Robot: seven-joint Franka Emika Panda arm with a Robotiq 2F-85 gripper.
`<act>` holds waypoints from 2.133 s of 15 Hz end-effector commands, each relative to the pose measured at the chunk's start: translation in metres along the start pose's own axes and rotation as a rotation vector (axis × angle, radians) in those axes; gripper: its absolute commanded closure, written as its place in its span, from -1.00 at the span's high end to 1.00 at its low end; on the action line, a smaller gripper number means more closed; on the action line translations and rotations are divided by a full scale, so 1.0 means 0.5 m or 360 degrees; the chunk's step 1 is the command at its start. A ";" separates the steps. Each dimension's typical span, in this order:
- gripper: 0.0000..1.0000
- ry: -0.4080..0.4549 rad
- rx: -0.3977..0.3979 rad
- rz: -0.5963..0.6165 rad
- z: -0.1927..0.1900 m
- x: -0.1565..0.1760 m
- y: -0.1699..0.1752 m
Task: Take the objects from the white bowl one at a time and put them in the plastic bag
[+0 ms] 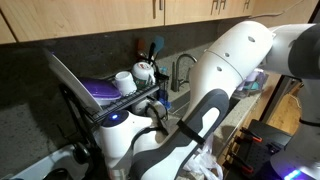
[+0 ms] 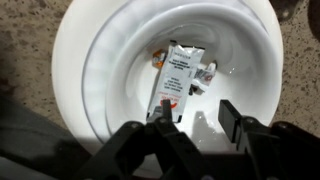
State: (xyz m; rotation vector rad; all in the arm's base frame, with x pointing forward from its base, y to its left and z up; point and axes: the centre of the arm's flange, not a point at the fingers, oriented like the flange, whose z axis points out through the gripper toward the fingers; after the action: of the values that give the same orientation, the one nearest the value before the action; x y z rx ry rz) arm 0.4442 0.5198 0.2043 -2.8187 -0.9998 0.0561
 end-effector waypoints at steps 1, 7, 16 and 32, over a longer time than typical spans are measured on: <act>0.20 -0.0024 -0.0077 0.0056 -0.014 -0.012 -0.010; 0.37 -0.0091 -0.0212 0.0068 -0.006 -0.033 -0.043; 0.36 -0.0178 -0.0358 0.0052 0.023 -0.047 -0.067; -0.09 -0.0219 -0.0388 0.0040 0.065 -0.007 -0.057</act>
State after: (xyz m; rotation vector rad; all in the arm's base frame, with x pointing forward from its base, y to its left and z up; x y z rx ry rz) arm 0.4156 0.5312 0.1790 -3.0726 -1.0521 0.1204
